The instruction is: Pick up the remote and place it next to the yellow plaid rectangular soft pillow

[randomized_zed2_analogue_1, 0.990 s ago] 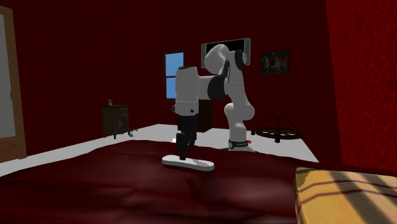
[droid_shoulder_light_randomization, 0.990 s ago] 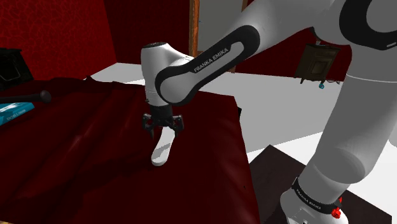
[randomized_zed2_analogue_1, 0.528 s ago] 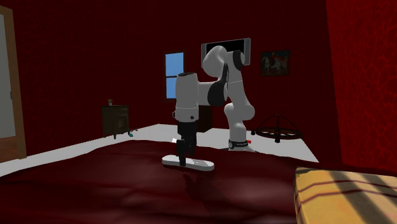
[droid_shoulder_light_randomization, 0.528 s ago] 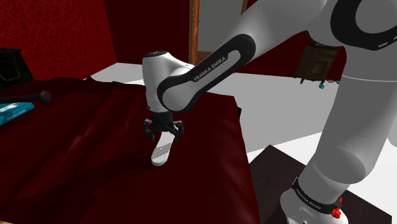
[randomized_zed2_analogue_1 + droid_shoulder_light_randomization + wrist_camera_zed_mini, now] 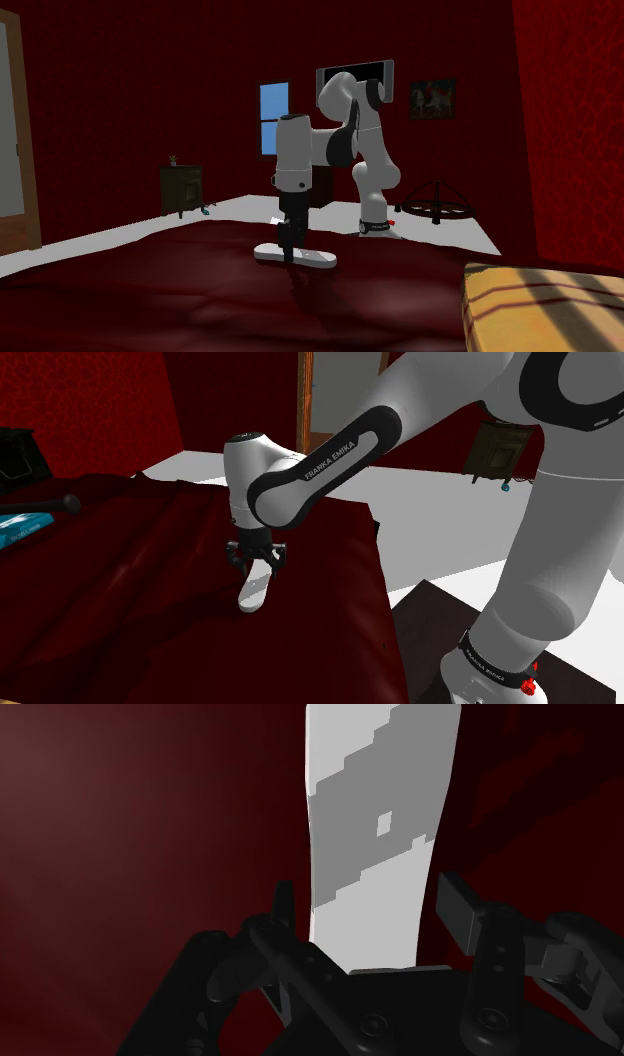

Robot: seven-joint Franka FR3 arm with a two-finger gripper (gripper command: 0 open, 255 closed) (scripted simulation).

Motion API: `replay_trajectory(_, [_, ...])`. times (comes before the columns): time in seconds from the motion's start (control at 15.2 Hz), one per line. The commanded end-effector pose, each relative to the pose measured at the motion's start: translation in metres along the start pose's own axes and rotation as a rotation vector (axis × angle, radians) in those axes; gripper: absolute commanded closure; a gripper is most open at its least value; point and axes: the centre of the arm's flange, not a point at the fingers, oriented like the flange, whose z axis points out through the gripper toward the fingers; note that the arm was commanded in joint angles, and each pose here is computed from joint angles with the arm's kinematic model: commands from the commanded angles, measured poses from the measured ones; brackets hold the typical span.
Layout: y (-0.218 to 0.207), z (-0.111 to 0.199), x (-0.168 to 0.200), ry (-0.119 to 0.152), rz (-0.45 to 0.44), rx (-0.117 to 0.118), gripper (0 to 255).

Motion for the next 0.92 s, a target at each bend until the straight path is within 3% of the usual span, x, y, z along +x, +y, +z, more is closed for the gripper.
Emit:
replay_trajectory(0.0, [0.000,0.000,0.000,0.000,0.000,0.000,255])
replay_trajectory(0.33, [0.000,0.000,0.000,0.000,0.000,0.000,255])
replay_trajectory(0.86, [0.001,-0.042,0.000,0.000,0.000,0.000,255])
